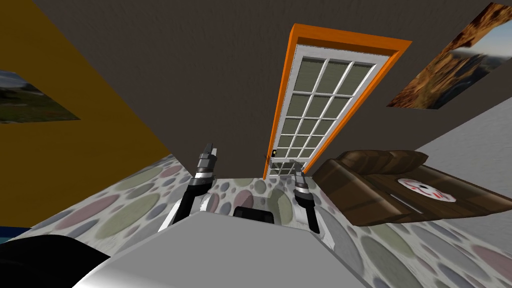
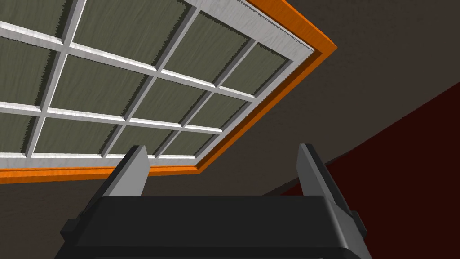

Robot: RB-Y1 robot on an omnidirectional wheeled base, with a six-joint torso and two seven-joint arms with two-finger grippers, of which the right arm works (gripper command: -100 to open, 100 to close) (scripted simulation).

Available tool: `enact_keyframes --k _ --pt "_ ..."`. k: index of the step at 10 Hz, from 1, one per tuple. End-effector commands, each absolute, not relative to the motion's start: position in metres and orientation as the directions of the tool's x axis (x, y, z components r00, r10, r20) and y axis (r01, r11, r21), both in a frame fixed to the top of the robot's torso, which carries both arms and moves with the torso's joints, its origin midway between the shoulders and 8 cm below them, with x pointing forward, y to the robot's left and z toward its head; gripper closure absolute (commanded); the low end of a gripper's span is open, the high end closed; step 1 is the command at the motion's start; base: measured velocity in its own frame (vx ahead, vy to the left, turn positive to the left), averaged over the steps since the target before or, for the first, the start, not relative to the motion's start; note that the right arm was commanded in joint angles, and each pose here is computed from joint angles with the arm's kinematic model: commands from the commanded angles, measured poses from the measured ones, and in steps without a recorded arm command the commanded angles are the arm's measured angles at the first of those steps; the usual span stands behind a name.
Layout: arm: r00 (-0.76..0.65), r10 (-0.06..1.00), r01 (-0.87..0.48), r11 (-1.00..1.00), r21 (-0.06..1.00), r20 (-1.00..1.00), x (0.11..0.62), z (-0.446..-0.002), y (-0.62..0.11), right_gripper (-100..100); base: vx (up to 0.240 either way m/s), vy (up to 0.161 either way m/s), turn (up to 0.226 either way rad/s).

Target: Pull the door open

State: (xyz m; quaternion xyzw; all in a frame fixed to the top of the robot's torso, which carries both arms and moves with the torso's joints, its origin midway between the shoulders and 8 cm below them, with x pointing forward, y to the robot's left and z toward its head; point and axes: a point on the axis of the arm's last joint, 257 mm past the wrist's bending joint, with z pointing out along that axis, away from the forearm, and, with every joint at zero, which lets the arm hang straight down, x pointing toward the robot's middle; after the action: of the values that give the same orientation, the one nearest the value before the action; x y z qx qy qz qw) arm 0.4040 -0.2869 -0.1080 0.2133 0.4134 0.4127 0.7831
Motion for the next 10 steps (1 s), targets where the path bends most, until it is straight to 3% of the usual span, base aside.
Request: enact_keyframes --k 1,10 --pt "0.324 0.786 -0.437 0.618 0.653 -0.527 0.408 -0.124 -0.288 -100 0.108 -0.007 0.008" --pt "0.301 0.633 -0.305 0.773 0.557 -0.713 0.425 -0.194 -0.294 -100 0.075 -0.001 0.005"
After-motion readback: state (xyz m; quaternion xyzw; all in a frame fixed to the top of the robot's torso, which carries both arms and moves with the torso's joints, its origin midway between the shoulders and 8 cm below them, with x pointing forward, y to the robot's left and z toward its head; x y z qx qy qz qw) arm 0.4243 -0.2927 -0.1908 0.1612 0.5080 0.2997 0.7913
